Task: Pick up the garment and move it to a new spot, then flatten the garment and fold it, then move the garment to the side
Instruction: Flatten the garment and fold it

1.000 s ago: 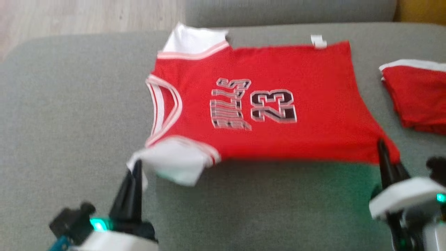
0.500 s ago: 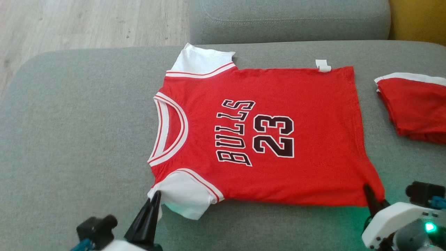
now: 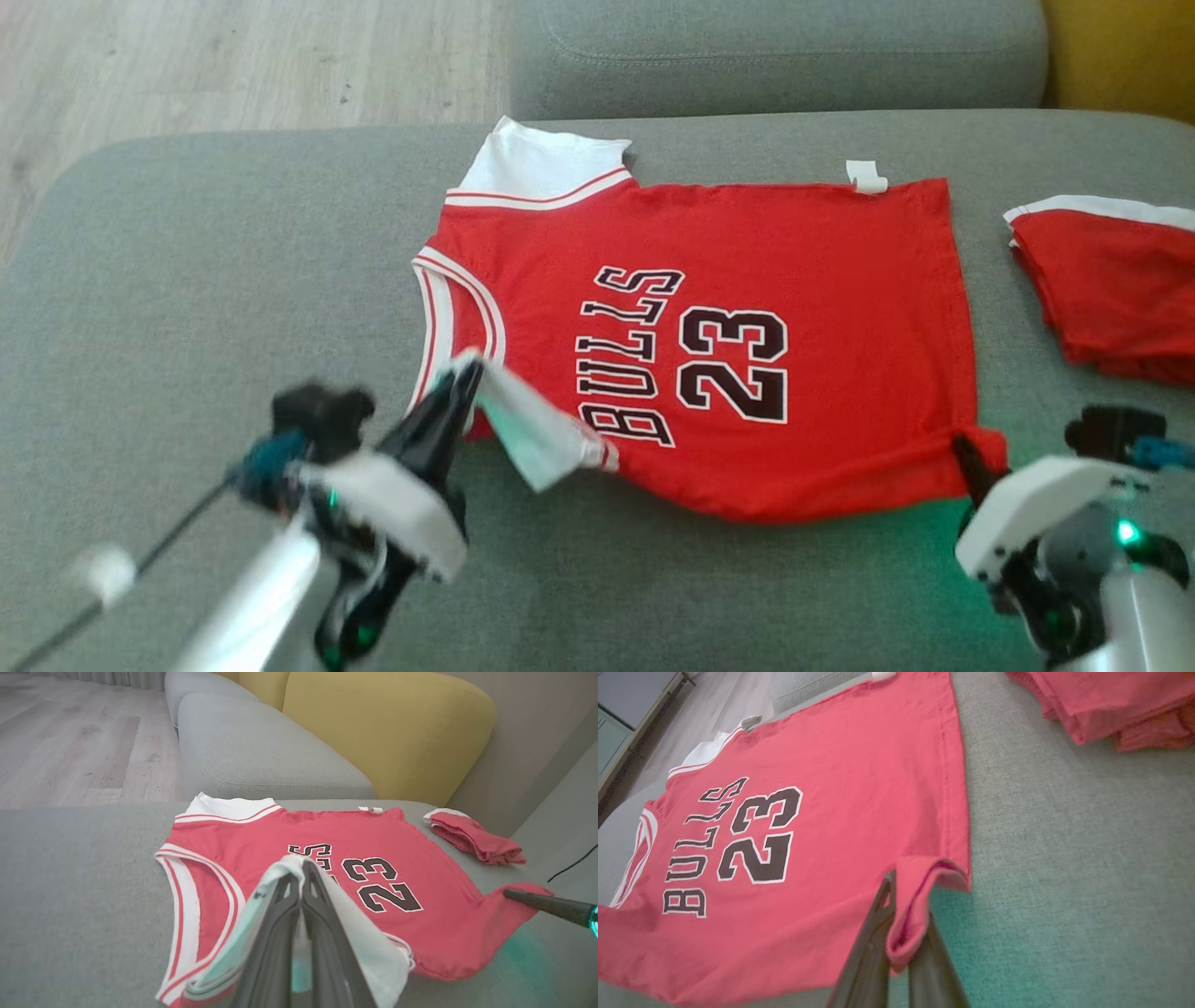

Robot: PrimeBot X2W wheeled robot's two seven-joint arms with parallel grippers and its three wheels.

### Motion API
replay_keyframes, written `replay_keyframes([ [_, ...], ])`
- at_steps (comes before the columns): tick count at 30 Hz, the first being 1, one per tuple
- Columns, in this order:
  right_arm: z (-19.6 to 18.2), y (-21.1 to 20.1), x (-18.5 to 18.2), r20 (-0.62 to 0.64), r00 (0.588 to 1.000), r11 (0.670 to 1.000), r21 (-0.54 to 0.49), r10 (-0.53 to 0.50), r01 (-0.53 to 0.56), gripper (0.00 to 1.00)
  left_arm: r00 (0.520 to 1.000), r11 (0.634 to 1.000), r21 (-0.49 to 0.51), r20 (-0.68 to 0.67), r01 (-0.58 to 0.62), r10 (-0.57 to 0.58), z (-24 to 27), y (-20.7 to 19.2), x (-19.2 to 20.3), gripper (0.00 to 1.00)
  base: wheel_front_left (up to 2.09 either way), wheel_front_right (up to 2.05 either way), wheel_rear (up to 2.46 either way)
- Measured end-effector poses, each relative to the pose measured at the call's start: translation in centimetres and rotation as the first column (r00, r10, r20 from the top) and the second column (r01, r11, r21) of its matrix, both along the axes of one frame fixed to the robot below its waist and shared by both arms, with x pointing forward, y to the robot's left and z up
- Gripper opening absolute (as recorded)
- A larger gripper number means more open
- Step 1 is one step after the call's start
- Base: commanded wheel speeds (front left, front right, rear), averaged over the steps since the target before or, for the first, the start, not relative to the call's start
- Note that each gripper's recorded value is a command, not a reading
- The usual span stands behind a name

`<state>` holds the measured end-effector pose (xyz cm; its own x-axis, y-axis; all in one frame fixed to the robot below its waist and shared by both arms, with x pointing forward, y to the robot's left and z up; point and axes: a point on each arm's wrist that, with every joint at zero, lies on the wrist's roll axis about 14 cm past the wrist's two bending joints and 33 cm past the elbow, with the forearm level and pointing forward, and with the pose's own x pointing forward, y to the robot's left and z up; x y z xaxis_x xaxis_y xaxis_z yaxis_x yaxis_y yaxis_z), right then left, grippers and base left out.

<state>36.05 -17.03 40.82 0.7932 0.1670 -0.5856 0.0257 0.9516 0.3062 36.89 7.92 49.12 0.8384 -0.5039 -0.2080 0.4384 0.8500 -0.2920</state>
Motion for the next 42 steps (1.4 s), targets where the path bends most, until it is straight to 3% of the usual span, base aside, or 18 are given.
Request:
replay_keyframes([
  [8,-0.5,-0.8,2.8,-0.045,0.998,0.998,0.049,-0.049,0.051,0.00,0.996,0.983,0.166,0.013,0.085,-0.088,0.1,-0.9,4.1,0.00,0.00,0.00,0.00],
  [24,-0.5,0.2,8.2,0.006,0.998,0.995,0.080,-0.069,0.068,0.00,0.999,0.978,0.204,0.015,0.037,-0.041,-2.4,-0.7,9.3,0.00,0.00,0.00,0.00],
  [25,-0.4,0.3,8.4,0.011,0.998,0.994,0.081,-0.069,0.068,0.10,0.999,0.979,0.203,0.013,0.035,-0.038,-2.6,-0.7,9.4,0.00,0.00,0.00,0.00],
  [26,-0.3,0.4,8.6,0.018,0.997,0.994,0.086,-0.070,0.069,0.42,0.999,0.979,0.202,0.010,0.034,-0.037,-2.7,-0.8,9.5,0.00,0.00,0.00,0.00],
  [27,-0.1,0.5,8.9,0.030,0.997,0.994,0.090,-0.070,0.067,1.00,0.999,0.980,0.196,0.021,0.028,-0.033,-2.5,-0.8,9.7,0.00,0.00,0.00,0.00],
  [28,0.3,0.6,9.2,0.049,0.996,0.994,0.090,-0.070,0.065,1.00,0.999,0.981,0.193,0.031,0.023,-0.029,-2.4,-0.8,9.9,0.00,0.00,0.00,0.00],
  [29,0.7,0.7,9.6,0.071,0.995,0.994,0.090,-0.071,0.065,1.00,0.999,0.981,0.195,0.042,0.020,-0.028,-2.3,-0.9,10.1,0.33,0.00,0.00,0.00],
  [30,1.0,0.6,9.9,0.089,0.993,0.992,0.099,-0.082,0.073,1.00,0.998,0.981,0.191,0.054,0.015,-0.026,-2.0,-0.9,10.4,0.88,0.00,0.00,0.00],
  [31,1.2,0.6,10.2,0.102,0.991,0.991,0.105,-0.089,0.078,1.00,0.997,0.983,0.184,0.071,0.009,-0.023,-1.7,-1.0,10.6,1.00,0.00,0.00,0.00],
  [39,1.9,0.5,10.8,0.158,0.981,0.990,0.108,-0.111,0.095,1.00,0.980,0.994,0.111,0.201,-0.025,0.003,1.2,-1.4,11.6,1.00,0.00,0.00,0.00],
  [42,3.6,-0.2,11.2,0.236,0.962,0.987,0.114,-0.140,0.116,1.00,0.962,0.997,0.048,0.267,-0.067,0.052,3.5,-0.7,12.1,1.00,0.00,0.00,0.00],
])
